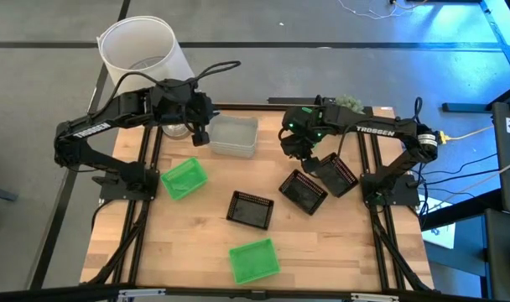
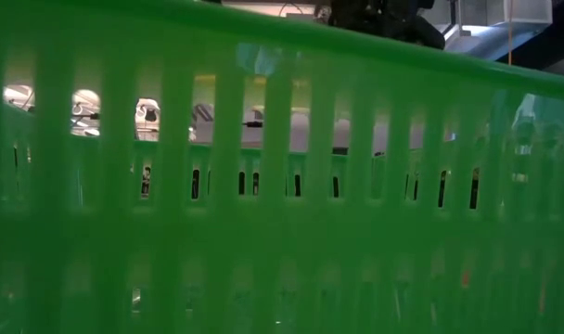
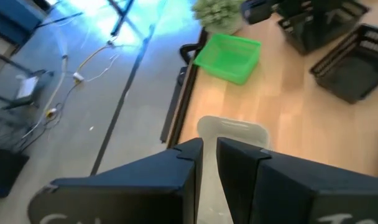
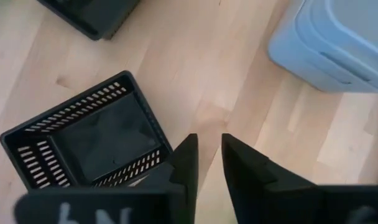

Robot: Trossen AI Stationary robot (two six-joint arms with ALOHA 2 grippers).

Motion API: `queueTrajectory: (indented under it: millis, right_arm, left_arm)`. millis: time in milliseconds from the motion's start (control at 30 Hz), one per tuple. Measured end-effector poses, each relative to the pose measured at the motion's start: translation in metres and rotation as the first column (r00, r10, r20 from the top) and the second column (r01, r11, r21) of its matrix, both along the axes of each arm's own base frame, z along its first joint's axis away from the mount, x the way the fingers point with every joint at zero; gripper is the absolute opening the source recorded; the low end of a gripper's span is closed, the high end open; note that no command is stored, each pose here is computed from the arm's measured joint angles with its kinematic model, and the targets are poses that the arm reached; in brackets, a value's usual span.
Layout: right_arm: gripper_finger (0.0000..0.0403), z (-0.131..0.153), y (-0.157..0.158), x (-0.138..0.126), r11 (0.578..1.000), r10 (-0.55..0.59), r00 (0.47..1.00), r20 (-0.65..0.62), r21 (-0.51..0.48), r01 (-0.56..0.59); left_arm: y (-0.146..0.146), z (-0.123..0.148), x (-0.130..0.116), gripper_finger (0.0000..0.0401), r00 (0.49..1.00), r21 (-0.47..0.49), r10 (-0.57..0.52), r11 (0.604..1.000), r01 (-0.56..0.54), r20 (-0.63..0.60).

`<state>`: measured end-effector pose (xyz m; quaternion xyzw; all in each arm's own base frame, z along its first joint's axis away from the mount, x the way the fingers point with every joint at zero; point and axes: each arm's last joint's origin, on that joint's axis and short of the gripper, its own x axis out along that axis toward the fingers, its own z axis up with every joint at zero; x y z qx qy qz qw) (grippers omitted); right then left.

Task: Stack baskets by color
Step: Stack the middle black bin on top of the top black bin

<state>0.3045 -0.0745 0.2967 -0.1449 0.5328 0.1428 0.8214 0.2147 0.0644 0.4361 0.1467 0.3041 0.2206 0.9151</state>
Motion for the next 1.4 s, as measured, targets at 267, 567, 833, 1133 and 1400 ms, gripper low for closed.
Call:
queueTrajectory:
  millis: [267, 567, 833, 1133, 1400]
  right_arm:
    - [0.0091, -0.028, 0.004, -0.008, 0.990, 0.132, 0.989, -0.063, 0.058, -0.128]
    - [0.0091, -0.066, 0.012, -0.007, 0.979, 0.201, 0.979, -0.028, 0.035, -0.200]
    - [0.0091, -0.095, 0.020, -0.011, 0.970, 0.242, 0.970, 0.003, 0.019, -0.242]
    - [0.0091, -0.114, 0.021, -0.011, 0.970, 0.244, 0.968, 0.059, -0.008, -0.244]
    - [0.0091, -0.135, 0.020, -0.008, 0.970, 0.244, 0.970, 0.004, 0.019, -0.244]
  left_arm:
    - [-0.002, 0.000, 0.001, 0.0039, 0.998, -0.018, -0.066, 0.998, 0.066, -0.002]
    - [-0.002, 0.000, 0.001, 0.0039, 0.998, -0.017, -0.063, 0.998, 0.063, -0.003]
    - [-0.002, 0.000, 0.001, 0.0039, 0.998, -0.016, -0.062, 0.998, 0.062, -0.003]
    - [-0.002, 0.000, 0.001, 0.0039, 0.998, -0.016, -0.061, 0.998, 0.061, -0.003]
    - [-0.002, 0.000, 0.001, 0.0039, 0.998, -0.015, -0.059, 0.998, 0.059, -0.003]
